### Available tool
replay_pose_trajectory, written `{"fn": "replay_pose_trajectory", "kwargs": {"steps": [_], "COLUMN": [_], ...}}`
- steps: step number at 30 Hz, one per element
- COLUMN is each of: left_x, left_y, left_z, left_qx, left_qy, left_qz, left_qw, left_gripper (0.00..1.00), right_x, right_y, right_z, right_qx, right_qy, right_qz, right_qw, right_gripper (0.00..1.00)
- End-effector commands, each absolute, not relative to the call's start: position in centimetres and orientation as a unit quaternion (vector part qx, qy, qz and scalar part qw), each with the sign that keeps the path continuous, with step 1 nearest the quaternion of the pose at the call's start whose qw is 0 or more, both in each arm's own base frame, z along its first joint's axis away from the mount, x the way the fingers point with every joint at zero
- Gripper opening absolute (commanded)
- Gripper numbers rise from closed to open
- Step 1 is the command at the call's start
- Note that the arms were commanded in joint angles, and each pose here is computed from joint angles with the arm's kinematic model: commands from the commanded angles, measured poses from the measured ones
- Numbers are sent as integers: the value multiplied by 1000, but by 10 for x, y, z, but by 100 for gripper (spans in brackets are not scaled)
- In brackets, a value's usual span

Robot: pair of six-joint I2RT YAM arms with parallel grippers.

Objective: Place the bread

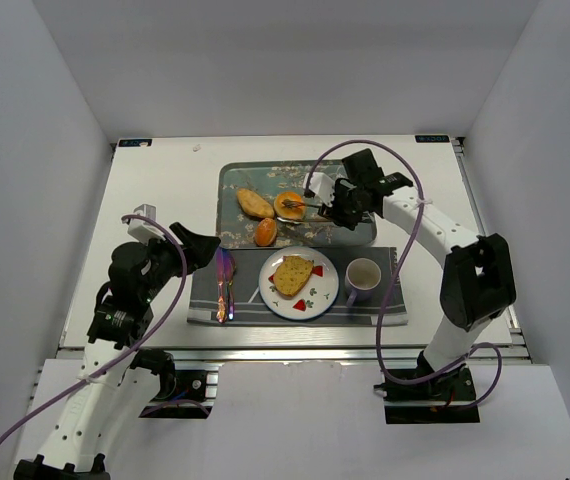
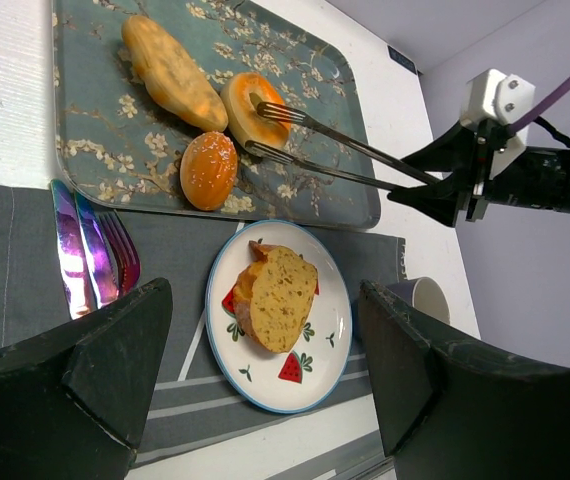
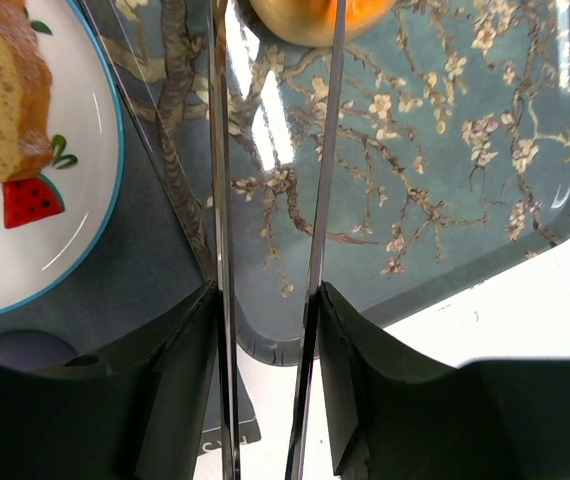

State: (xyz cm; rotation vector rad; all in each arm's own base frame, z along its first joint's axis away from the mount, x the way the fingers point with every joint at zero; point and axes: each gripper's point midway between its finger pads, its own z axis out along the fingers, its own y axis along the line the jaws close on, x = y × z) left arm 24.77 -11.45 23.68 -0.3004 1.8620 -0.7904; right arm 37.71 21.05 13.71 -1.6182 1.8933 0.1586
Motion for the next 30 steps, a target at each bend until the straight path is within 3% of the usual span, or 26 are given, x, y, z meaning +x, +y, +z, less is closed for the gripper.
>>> {"fn": "replay_pose_trajectory", "kwargs": {"steps": [1, 4, 8, 11, 20, 25, 30], "left_x": [247, 247, 247, 247, 245, 244, 242], "left_y": [-115, -114, -114, -112, -112, -112, -113], "left_z": [239, 239, 241, 243, 243, 244, 241], "left_qx": [-124, -125, -125, -127, -126, -128, -130], "left_qy": [773, 772, 772, 770, 769, 768, 765], "left_qz": [-334, -333, -332, -330, -331, -332, -339], "left_qw": [525, 527, 528, 531, 531, 533, 532], "left_gripper": [85, 85, 85, 85, 85, 85, 85], "right_x": [382, 385, 382, 376, 345, 277, 212], "right_y": [209, 207, 207, 206, 209, 199, 176], "right_z": [129, 122, 128, 142, 202, 218, 192], "right_qx": [-614, -617, -625, -629, -623, -659, -697], "right_qy": [724, 727, 718, 708, 681, 636, 617], "right_qz": [47, 38, 38, 37, 74, 129, 158], "right_qw": [311, 300, 302, 320, 378, 380, 329], "right_gripper": [47, 40, 18, 9, 2, 3, 4]}}
